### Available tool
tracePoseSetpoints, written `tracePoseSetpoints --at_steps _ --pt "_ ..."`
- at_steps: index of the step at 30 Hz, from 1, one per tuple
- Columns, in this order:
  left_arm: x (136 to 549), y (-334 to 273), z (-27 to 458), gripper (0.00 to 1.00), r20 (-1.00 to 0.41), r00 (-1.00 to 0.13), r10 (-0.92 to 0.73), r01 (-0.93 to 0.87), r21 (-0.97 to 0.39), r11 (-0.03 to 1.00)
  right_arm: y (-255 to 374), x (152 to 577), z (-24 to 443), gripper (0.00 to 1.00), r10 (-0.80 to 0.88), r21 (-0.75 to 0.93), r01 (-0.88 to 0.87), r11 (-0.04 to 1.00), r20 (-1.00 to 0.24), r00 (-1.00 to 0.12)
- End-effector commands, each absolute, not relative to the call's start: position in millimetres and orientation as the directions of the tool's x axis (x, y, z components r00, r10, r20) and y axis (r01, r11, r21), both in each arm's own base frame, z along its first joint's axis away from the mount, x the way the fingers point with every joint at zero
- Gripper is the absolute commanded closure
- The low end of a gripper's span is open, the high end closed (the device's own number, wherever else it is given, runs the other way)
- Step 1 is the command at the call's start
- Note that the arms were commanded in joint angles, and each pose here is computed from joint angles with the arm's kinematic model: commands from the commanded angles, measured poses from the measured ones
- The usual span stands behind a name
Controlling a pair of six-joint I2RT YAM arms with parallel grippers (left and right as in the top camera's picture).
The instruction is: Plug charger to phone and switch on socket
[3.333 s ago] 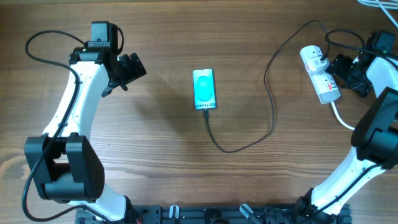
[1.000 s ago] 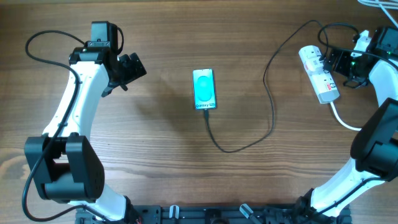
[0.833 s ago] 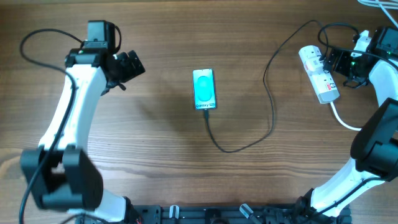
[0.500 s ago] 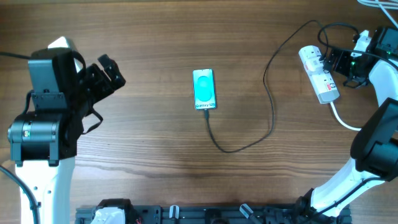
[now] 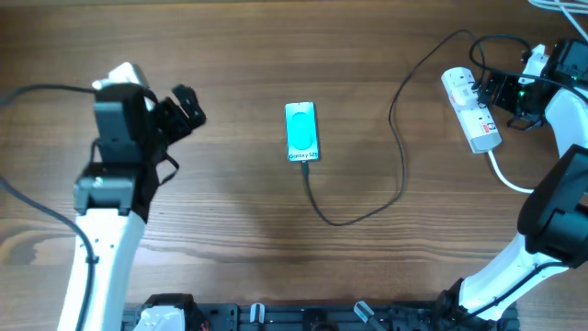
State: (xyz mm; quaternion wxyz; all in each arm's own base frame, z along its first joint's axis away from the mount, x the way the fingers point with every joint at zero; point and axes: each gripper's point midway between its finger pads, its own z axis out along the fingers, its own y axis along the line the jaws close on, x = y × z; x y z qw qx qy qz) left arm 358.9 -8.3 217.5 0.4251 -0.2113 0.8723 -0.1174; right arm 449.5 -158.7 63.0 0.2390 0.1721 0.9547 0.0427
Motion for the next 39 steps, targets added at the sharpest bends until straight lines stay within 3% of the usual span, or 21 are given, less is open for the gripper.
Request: tracePoseSetpoints --at_steps 1,4,8,13,29,37,39 --pt "343 -32 167 0.00 -0.659 -0.567 -0.494 -0.178 -0.487 0.855 -157 449 59 0.00 0.329 0.151 0.292 0.944 -0.438 -0.836" --pt "322 -31 115 0.00 -0.608 -0.520 -0.600 -0.232 -0.576 0.784 -157 449 60 0.00 0.329 0.151 0.293 0.944 -0.439 -0.836" --pt "295 -30 81 0.00 -0.585 -0.447 -0.677 -0.229 -0.657 0.719 -157 449 60 0.00 0.329 0.151 0.292 0.944 -0.439 -0.836" --pt "275 -27 58 0.00 -0.585 -0.445 -0.678 -0.253 -0.644 0.722 -157 449 60 0.00 0.329 0.151 0.292 0.944 -0.439 -0.836" --pt "262 -25 48 0.00 -0.595 -0.438 -0.674 -0.263 -0.632 0.729 -157 449 59 0.00 0.329 0.151 0.292 0.944 -0.438 -0.836" --pt "243 -4 46 0.00 -0.637 -0.390 -0.665 -0.358 -0.560 0.747 -157 449 59 0.00 0.329 0.151 0.292 0.944 -0.438 -0.836" --pt "245 -4 66 0.00 -0.725 -0.364 -0.584 -0.270 -0.518 0.811 -157 449 59 0.00 0.329 0.151 0.292 0.944 -0.438 -0.836"
